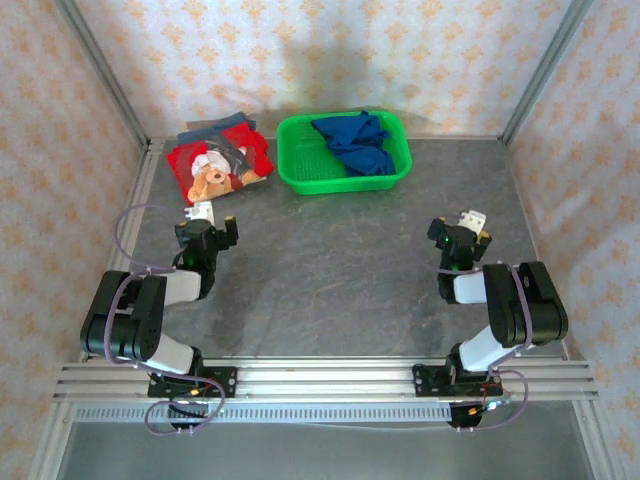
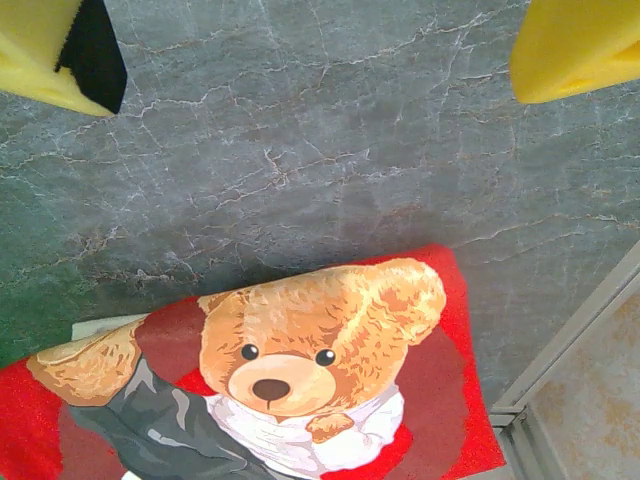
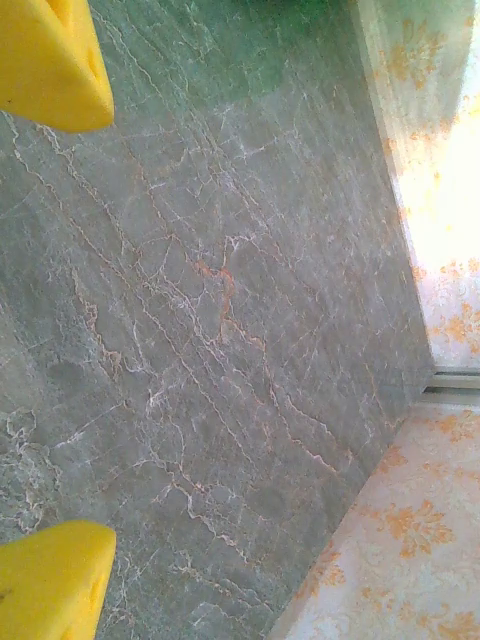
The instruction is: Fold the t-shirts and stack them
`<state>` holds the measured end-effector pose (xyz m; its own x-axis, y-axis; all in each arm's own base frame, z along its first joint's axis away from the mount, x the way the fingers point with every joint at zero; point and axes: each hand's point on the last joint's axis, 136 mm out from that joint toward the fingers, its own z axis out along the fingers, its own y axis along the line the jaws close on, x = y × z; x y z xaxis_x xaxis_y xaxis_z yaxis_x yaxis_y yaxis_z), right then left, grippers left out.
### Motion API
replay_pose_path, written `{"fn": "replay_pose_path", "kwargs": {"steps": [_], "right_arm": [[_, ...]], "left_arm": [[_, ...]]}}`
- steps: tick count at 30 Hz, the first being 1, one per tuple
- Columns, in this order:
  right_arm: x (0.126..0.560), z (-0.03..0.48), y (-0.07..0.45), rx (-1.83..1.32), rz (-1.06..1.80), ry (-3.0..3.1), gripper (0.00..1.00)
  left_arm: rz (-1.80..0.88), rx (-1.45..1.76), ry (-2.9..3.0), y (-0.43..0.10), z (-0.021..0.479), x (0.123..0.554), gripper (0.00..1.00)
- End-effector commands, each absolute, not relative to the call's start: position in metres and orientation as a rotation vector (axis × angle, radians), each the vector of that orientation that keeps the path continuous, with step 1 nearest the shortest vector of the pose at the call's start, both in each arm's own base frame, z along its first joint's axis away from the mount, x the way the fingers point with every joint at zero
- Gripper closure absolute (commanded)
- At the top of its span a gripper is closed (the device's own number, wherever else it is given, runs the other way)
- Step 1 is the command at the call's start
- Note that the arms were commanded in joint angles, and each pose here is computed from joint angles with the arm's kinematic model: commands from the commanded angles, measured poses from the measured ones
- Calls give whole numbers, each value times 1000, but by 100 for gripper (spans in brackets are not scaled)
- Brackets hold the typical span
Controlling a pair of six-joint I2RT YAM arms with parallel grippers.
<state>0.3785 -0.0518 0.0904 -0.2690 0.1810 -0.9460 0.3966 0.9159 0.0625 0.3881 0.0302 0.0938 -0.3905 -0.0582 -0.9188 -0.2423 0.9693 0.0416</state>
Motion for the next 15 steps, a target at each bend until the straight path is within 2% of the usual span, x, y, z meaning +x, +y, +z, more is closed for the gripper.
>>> {"fn": "replay_pose_path", "kwargs": {"steps": [1,15], "right_arm": [[384,96,-49,420,-209,1841,1],[385,96,-50,420,-210,1843,1]], "left_arm": [[212,-214,1963,32,95,391,0],[213,-214,1962,32,96,391,0]]}}
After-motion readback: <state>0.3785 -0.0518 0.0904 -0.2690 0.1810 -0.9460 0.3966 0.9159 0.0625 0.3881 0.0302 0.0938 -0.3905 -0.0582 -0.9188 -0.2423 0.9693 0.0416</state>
